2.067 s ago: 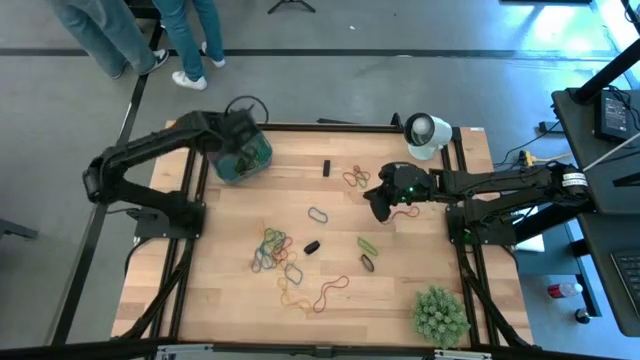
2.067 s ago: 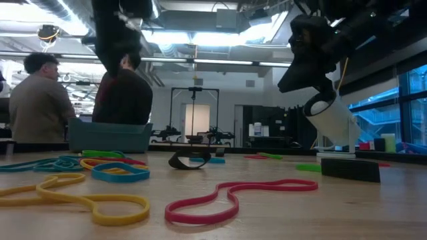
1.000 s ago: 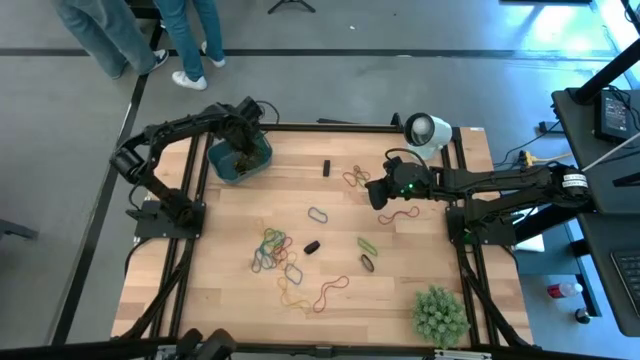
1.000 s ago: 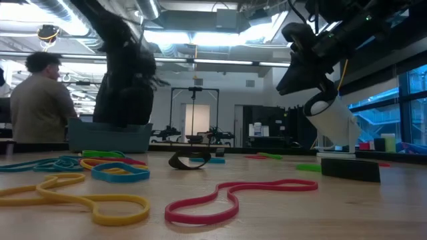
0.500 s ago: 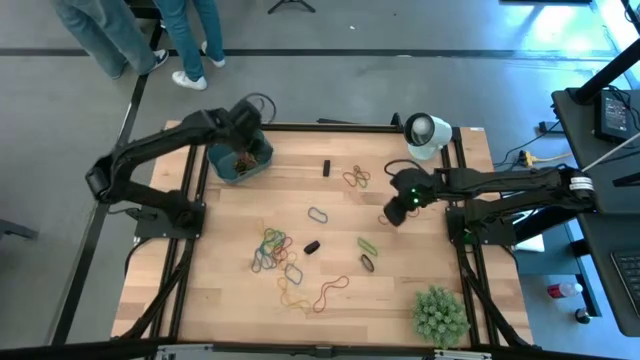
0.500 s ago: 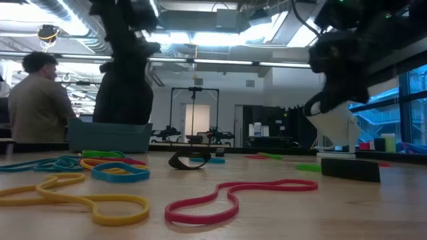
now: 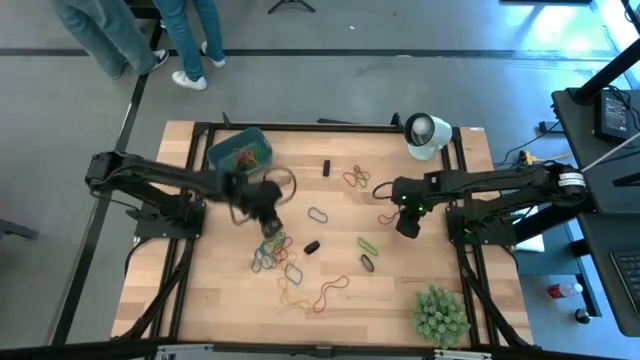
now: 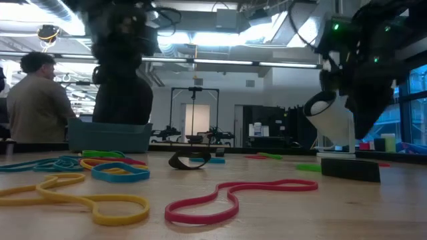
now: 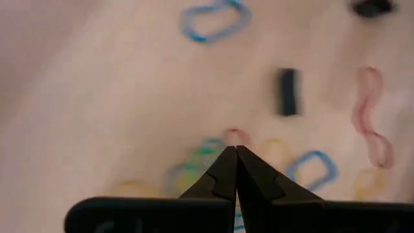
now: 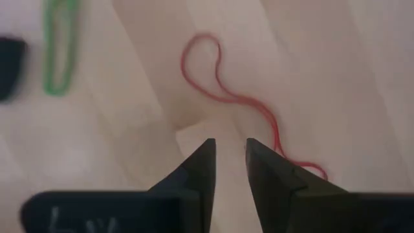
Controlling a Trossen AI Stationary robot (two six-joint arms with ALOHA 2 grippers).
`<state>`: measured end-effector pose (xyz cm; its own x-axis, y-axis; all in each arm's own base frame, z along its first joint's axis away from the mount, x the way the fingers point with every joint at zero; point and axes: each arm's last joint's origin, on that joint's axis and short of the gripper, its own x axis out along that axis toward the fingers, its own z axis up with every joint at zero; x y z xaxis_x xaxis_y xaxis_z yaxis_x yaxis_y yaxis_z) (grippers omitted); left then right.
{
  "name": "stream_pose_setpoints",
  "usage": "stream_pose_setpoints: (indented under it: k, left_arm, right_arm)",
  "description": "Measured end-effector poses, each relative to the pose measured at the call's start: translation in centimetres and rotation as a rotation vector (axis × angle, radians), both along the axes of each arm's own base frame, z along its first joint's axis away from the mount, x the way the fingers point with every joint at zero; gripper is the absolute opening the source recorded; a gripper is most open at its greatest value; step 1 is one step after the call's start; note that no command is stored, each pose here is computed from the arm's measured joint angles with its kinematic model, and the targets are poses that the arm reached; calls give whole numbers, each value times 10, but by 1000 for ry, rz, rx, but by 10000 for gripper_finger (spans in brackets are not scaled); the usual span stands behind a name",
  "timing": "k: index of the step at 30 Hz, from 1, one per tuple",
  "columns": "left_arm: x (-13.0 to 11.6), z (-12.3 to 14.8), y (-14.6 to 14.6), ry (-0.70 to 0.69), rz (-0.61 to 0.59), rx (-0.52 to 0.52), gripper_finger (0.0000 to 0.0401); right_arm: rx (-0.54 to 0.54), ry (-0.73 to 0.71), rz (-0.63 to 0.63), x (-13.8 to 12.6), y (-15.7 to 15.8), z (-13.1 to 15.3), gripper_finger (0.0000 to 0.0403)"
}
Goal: Pick and place rubber bands into bin
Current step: Put the red rubber band into the bin
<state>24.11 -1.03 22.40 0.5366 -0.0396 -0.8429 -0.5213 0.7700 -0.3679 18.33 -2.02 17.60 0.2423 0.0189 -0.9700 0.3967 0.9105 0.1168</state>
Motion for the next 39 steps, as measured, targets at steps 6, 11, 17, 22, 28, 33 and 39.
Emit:
stream_pose_setpoints:
  k: [6, 11, 17, 22, 28, 33, 39]
  left_arm:
    - [-3, -18, -41, -110, 21, -18, 2]
    - [-9, -18, -59, -127, 20, 47, 2]
    - [-12, -19, -66, -117, 1, 49, 2]
    - [-23, -17, -66, -71, -22, 66, 2]
    - [-53, -17, -57, -116, -16, 37, 2]
    - [-75, -13, -48, -199, 3, 20, 1]
    - [-90, -9, -41, -277, 1, 53, 1]
  right_arm:
    - [1, 130, 79, 13, -2, -22, 134]
    - [-71, 236, 59, 22, -5, -38, 155]
    - [-93, 283, 51, 30, -7, -43, 157]
    - [-120, 217, 43, 43, -9, -39, 152]
    - [-127, 89, -1, 62, -11, -28, 149]
    - [-120, 93, 2, 69, -12, -23, 148]
    - [-103, 126, 6, 74, -12, -33, 148]
